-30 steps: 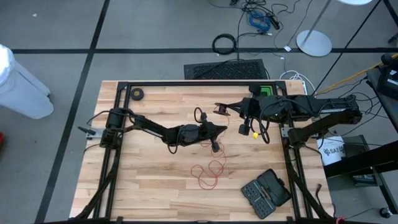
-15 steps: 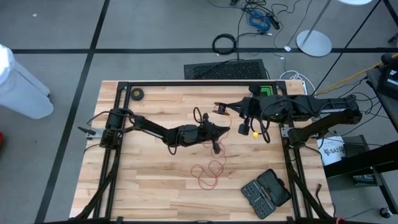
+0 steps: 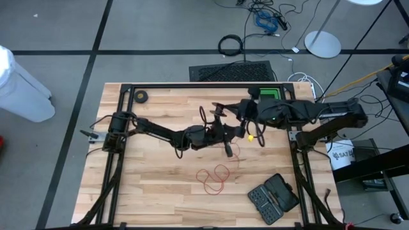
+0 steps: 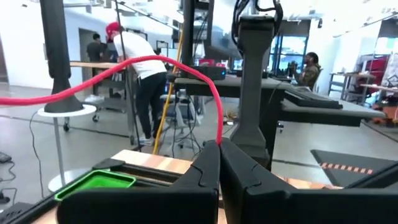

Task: Coil cords
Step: Coil the red wire into the spool

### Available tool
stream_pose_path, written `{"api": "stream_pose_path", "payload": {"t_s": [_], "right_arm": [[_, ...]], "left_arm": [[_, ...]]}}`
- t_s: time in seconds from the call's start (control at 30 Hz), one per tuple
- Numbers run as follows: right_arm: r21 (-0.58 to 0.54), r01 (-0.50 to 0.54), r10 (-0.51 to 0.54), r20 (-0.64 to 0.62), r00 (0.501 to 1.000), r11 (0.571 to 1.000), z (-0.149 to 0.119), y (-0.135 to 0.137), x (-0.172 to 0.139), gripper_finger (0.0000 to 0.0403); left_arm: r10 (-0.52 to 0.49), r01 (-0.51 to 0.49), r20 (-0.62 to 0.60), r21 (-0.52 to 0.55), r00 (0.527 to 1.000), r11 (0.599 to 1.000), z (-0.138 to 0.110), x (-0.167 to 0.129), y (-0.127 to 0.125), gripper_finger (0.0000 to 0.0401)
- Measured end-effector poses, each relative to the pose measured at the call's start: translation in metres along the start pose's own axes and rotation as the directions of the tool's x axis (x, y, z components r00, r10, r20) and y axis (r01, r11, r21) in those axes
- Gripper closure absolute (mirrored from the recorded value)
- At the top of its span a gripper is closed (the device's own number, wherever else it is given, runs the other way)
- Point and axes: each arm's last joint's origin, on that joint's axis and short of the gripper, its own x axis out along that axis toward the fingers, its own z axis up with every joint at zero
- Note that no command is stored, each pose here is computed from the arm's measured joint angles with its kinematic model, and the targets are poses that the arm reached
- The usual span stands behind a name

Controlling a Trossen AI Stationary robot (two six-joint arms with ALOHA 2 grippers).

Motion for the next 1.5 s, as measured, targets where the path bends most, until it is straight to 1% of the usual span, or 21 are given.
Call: {"api": "stream_pose_path", "payload": {"t_s": [0.1, 0.27, 0.37, 0.57, 0.67, 0.83, 0.97, 1.03, 1.13, 1.2, 1.3, 1.43, 1.5], "right_arm": [[-0.004, 0.036, -0.036, -0.019, 0.999, 0.999, -0.002, -0.002, 0.006, 0.0403], [-0.016, 0.055, -0.056, -0.061, 0.997, 0.998, -0.006, -0.005, 0.012, 0.0403], [-0.02, 0.058, -0.06, -0.083, 0.995, 0.998, -0.009, -0.006, 0.014, 0.0403], [-0.014, 0.051, -0.052, -0.107, 0.993, 0.999, -0.012, -0.004, 0.015, 0.0403], [-0.02, 0.048, -0.05, -0.121, 0.991, 0.999, -0.013, -0.004, 0.015, 0.0403], [-0.021, 0.048, -0.051, -0.148, 0.988, 0.999, -0.016, -0.004, 0.015, 0.0403], [-0.033, 0.046, -0.051, -0.167, 0.985, 0.998, -0.018, -0.004, 0.014, 0.0403], [-0.043, 0.045, -0.052, -0.182, 0.982, 0.998, -0.02, -0.004, 0.014, 0.0403], [-0.05, 0.044, -0.052, -0.193, 0.98, 0.998, -0.021, -0.004, 0.014, 0.0403], [-0.047, 0.044, -0.052, -0.198, 0.979, 0.998, -0.022, -0.005, 0.013, 0.0403], [-0.039, 0.037, -0.044, -0.195, 0.98, 0.999, -0.021, -0.005, 0.012, 0.0403], [-0.025, -0.022, 0.017, -0.194, 0.981, 0.999, -0.021, -0.004, 0.01, 0.0403], [-0.018, -0.045, 0.04, -0.193, 0.98, 0.999, -0.021, -0.004, 0.01, 0.0403]], "left_arm": [[0.001, -0.001, 0.001, 0.028, 1.0, 1.0, 0.001, -0.001, -0.005, 0.04], [0.029, -0.029, 0.005, 0.079, 1.0, 0.996, 0.002, -0.005, -0.014, 0.04], [0.037, -0.039, 0.022, 0.107, 0.999, 0.993, 0.009, -0.008, -0.018, 0.04], [0.09, -0.098, 0.054, 0.174, 0.994, 0.98, 0.03, -0.012, -0.019, 0.04], [0.096, -0.107, 0.068, 0.18, 0.993, 0.978, 0.036, -0.013, -0.018, 0.04], [0.093, -0.103, 0.063, 0.183, 0.994, 0.978, 0.038, -0.014, -0.019, 0.04], [0.078, -0.089, 0.064, 0.205, 0.995, 0.975, 0.039, -0.017, -0.026, 0.04], [0.087, -0.099, 0.062, 0.227, 0.994, 0.969, 0.039, -0.019, -0.031, 0.04], [0.125, -0.135, 0.055, 0.286, 0.991, 0.949, 0.042, -0.024, -0.04, 0.04], [0.171, -0.178, 0.05, 0.341, 0.984, 0.923, 0.046, -0.029, -0.045, 0.04], [0.248, -0.243, 0.044, 0.428, 0.968, 0.87, 0.056, -0.037, -0.053, 0.04], [0.337, -0.303, 0.036, 0.531, 0.941, 0.791, 0.069, -0.049, -0.062, 0.04], [0.361, -0.317, 0.039, 0.57, 0.932, 0.758, 0.076, -0.054, -0.065, 0.04]]}}
